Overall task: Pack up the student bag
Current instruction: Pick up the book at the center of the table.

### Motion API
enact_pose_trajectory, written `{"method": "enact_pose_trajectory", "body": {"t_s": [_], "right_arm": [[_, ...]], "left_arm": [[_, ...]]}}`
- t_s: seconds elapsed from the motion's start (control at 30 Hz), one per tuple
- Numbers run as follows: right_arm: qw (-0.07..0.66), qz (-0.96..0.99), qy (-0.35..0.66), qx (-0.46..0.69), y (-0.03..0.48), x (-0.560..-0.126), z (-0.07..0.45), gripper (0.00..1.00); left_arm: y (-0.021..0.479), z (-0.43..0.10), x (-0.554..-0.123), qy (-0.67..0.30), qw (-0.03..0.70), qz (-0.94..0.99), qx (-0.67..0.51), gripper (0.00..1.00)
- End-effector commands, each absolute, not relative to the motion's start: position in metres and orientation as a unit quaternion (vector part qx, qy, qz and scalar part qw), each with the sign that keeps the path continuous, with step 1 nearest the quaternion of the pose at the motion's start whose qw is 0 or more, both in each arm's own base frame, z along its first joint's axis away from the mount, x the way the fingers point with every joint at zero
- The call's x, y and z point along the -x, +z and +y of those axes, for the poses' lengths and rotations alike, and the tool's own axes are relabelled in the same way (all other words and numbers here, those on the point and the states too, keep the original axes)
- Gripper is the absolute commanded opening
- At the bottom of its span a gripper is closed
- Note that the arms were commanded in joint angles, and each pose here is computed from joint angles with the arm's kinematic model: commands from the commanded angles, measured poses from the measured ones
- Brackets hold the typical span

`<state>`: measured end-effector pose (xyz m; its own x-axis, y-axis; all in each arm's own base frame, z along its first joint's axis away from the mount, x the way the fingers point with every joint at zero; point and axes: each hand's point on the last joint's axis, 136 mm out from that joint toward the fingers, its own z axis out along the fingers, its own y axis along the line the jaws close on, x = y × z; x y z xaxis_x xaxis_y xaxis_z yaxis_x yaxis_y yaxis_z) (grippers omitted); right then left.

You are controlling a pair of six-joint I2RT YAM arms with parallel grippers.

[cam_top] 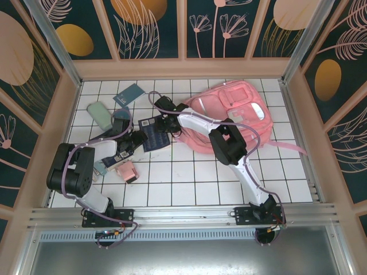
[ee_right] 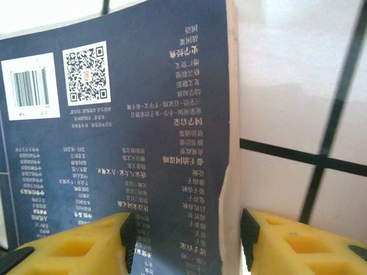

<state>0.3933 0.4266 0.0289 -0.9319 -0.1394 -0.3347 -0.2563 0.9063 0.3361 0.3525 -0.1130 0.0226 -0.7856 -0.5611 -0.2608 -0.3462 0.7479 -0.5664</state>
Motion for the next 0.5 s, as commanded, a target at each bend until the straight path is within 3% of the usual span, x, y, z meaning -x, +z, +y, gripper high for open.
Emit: {"method": "enact_pose_trajectory", "body": {"t_s": [0.0,0.2,0.47], "right_arm": [[0.062,0.960,0.245,0.121,-0.003,-0.348,0.454,0.53],[0.059,0.954,0.267,0.120,0.005,-0.349,0.459,0.52],[0.052,0.958,0.261,0.105,-0.002,-0.349,0.449,0.52]], "left_arm": [[0.017,-0.128,-0.353,-0.291,0.196,0.907,0.234,0.47],[0.031,-0.145,-0.358,-0.354,0.202,0.885,0.226,0.44],[0.111,-0.165,-0.369,-0.485,0.280,0.805,0.195,0.39]]}}
